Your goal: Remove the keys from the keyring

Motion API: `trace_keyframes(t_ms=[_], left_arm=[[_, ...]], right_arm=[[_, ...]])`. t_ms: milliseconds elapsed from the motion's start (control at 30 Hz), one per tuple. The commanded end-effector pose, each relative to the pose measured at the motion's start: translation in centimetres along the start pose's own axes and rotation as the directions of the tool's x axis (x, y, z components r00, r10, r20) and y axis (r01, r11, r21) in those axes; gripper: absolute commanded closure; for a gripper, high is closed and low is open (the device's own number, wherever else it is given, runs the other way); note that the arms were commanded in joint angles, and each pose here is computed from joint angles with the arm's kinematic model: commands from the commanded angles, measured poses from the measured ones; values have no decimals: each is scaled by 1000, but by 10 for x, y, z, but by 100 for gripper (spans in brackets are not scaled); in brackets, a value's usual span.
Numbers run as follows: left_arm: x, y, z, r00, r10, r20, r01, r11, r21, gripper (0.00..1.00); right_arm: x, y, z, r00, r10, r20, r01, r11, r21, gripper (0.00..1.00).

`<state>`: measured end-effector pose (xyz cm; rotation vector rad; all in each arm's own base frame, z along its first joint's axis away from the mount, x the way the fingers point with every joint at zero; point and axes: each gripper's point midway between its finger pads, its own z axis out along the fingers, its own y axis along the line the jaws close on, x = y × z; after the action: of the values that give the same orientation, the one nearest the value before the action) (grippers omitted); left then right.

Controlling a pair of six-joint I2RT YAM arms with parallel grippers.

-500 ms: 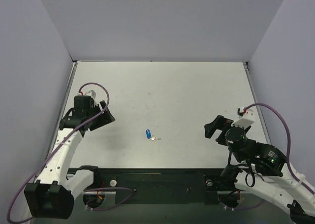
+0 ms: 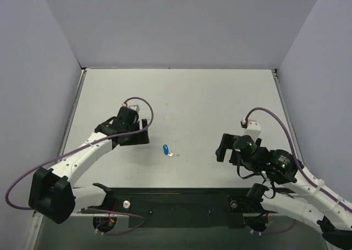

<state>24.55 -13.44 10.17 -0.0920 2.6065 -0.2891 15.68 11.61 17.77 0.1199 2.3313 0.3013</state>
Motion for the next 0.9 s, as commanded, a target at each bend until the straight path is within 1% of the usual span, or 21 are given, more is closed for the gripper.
trace_keyframes(t_ms=[0, 67, 133, 167, 200, 233, 267, 300, 400, 533, 667, 867], left_arm=[[-33, -24, 2, 992, 24, 127, -33, 997, 65, 14], [-34, -29, 7, 989, 50, 136, -61, 995, 74, 14], [-37, -39, 8, 986, 61, 158, -81, 989, 121, 14], [-37, -43, 8, 986, 62, 157, -85, 986, 143, 15], [-37, -47, 8, 986, 64, 153, -88, 984, 156, 18], [-34, -52, 7, 988, 69, 135, -94, 978, 188, 33], [-32, -53, 10, 991, 71, 115, -92, 978, 187, 39], [-30, -54, 12, 992, 70, 104, -89, 978, 191, 42], [-17, -57, 26, 995, 92, 49, -100, 975, 196, 41], [0, -70, 37, 986, 166, -7, -160, 960, 231, 38], [8, -83, 45, 975, 218, -35, -202, 943, 264, 38], [18, -90, 59, 963, 254, -91, -218, 931, 294, 38]], right_arm=[[22, 8, -3, 993, -18, -117, 12, 999, -52, 0], [26, 8, -4, 993, -7, -121, -1, 998, -65, 0], [27, 6, -5, 993, 0, -115, -8, 997, -76, 0], [27, 4, -7, 994, 3, -107, -12, 997, -80, 0], [29, 3, -6, 994, 4, -110, -13, 997, -81, 0], [29, 3, -7, 994, 6, -107, -15, 996, -85, 0], [31, 2, -6, 994, 8, -110, -17, 997, -80, 0], [32, 2, -6, 993, 12, -114, -22, 996, -85, 0], [35, 2, -5, 992, 17, -126, -28, 996, -82, 0], [39, 5, -6, 989, 19, -145, -34, 995, -96, 0], [41, 6, -5, 989, 20, -147, -36, 993, -111, 0], [44, 8, -5, 987, 16, -161, -36, 992, -122, 0]])
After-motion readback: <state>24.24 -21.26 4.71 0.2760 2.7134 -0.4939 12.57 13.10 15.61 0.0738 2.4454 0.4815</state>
